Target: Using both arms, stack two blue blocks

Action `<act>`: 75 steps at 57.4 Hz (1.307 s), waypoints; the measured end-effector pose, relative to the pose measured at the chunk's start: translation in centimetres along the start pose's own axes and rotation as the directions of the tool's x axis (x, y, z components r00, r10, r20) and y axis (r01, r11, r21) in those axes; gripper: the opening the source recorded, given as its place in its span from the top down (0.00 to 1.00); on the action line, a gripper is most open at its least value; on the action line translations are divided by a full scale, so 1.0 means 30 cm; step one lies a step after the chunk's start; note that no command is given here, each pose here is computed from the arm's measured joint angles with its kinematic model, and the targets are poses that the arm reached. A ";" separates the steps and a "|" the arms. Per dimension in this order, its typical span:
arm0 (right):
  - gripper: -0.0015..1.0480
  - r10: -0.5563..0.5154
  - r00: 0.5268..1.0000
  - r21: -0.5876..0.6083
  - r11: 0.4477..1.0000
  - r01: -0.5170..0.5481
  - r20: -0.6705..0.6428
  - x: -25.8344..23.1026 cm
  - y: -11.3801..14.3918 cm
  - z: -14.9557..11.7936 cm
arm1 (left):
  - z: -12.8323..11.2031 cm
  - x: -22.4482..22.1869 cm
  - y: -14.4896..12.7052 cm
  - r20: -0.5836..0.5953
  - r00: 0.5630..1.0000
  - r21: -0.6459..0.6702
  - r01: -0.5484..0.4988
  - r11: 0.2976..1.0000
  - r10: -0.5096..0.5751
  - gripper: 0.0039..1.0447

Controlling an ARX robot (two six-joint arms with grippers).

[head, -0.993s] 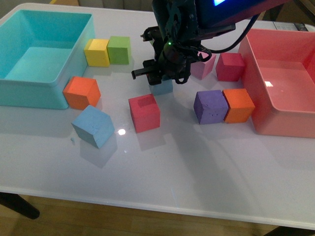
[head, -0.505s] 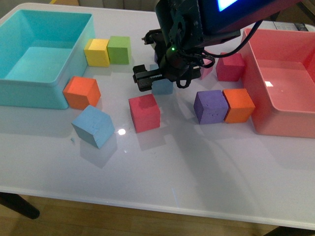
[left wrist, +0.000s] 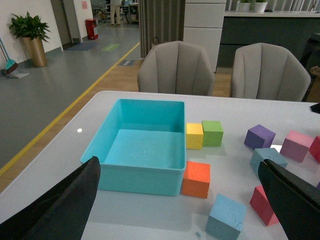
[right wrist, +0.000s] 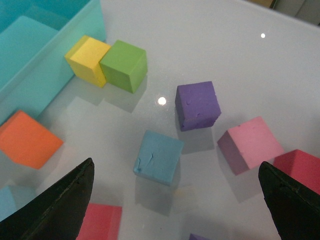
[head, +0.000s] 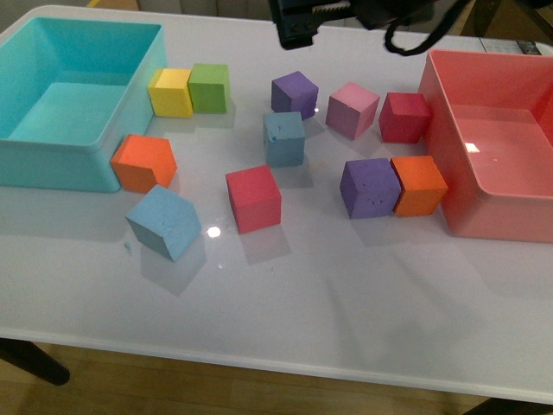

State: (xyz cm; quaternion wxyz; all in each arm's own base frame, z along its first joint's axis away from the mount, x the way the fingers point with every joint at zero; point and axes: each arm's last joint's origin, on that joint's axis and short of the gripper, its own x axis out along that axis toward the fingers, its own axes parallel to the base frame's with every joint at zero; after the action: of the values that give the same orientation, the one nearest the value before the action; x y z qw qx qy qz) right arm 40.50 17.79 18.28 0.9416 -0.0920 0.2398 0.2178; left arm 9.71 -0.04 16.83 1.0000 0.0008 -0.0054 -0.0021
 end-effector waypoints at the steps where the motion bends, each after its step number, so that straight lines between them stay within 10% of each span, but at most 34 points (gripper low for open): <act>1: 0.09 0.001 1.000 -0.004 1.000 -0.001 0.011 -0.032 -0.005 -0.003 | 0.000 0.000 0.000 0.000 1.000 0.000 0.000 1.000 0.000 0.08; 17: 0.10 -0.071 0.994 0.012 0.997 0.070 0.085 -0.389 -0.080 -0.122 | 0.000 0.000 0.000 0.000 1.000 0.000 0.000 1.000 0.000 0.08; 26: 0.43 -0.445 0.810 0.243 0.894 0.377 0.382 -0.510 -0.122 -0.251 | 0.000 0.000 0.000 0.000 1.000 0.000 -0.001 1.000 0.001 0.08; 44: 0.98 -0.447 0.800 0.263 0.892 0.367 0.400 -0.684 -0.141 -0.404 | 0.000 0.000 0.000 0.000 1.000 0.000 0.000 1.000 0.000 0.08; 75: 0.98 -0.455 0.800 0.272 0.888 0.371 0.392 -0.841 -0.140 -0.572 | 0.000 0.000 0.000 0.000 1.000 0.000 0.000 1.000 0.000 0.08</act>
State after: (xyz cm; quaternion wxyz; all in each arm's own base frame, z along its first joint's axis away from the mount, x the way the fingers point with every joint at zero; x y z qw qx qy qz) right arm 15.42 0.05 16.08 0.9999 -0.0036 0.0108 -0.0011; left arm 9.71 -0.04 16.84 1.0000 0.0010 -0.0056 -0.0021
